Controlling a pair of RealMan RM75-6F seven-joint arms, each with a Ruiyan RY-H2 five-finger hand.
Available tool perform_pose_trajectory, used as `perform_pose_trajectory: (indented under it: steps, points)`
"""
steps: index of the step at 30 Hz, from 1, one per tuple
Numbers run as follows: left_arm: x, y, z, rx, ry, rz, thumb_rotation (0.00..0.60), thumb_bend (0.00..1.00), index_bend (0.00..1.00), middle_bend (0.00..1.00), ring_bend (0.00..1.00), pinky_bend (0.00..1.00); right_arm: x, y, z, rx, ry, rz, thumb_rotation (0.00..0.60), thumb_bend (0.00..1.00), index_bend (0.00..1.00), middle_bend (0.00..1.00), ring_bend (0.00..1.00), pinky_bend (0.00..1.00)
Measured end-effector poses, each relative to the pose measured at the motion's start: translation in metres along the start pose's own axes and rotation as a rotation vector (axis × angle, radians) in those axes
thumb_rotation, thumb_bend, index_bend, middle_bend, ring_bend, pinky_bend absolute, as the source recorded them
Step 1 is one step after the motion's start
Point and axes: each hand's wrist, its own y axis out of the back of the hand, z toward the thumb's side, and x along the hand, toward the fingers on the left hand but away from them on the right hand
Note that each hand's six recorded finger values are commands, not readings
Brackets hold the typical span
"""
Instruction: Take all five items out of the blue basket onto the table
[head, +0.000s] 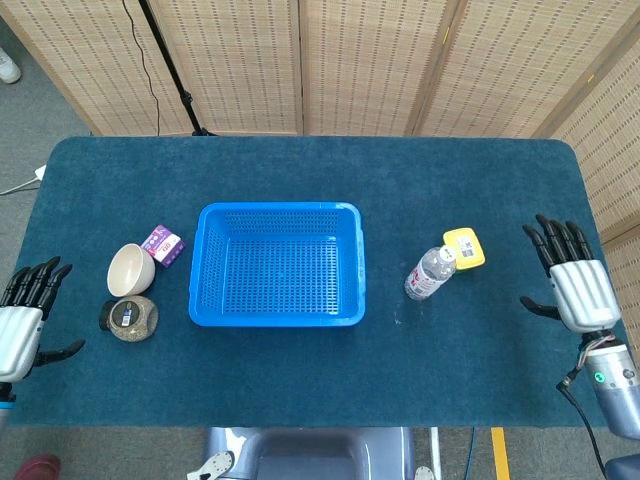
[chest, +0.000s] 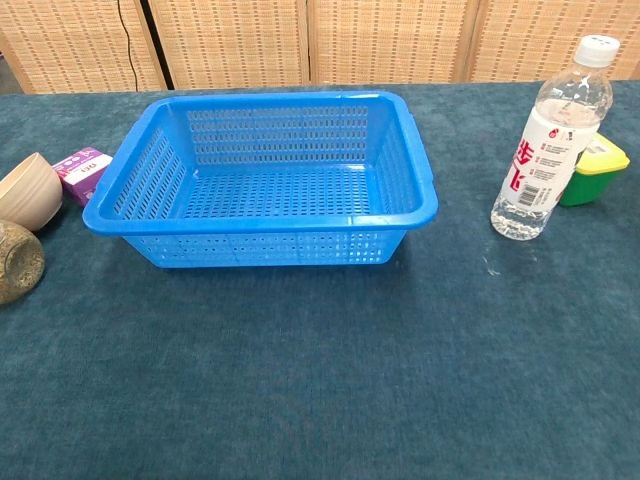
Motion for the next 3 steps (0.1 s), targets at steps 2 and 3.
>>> perform_pose_trajectory:
  steps: [2,3]
  points:
    - [0.0,-0.003,-0.002,0.006,-0.001,0.002,0.6,0.05,0.0,0.0,0.0,0.0,0.014,-0.006,-0.003,-0.004,-0.018,-0.005,0.6,0.0,0.0,0.0,0.0,0.0]
    - [0.0,-0.004,-0.003,0.007,0.0,0.002,0.6,0.04,0.0,0.0,0.0,0.0,0.02,-0.008,-0.005,-0.005,-0.025,-0.007,0.6,0.0,0.0,0.0,0.0,0.0]
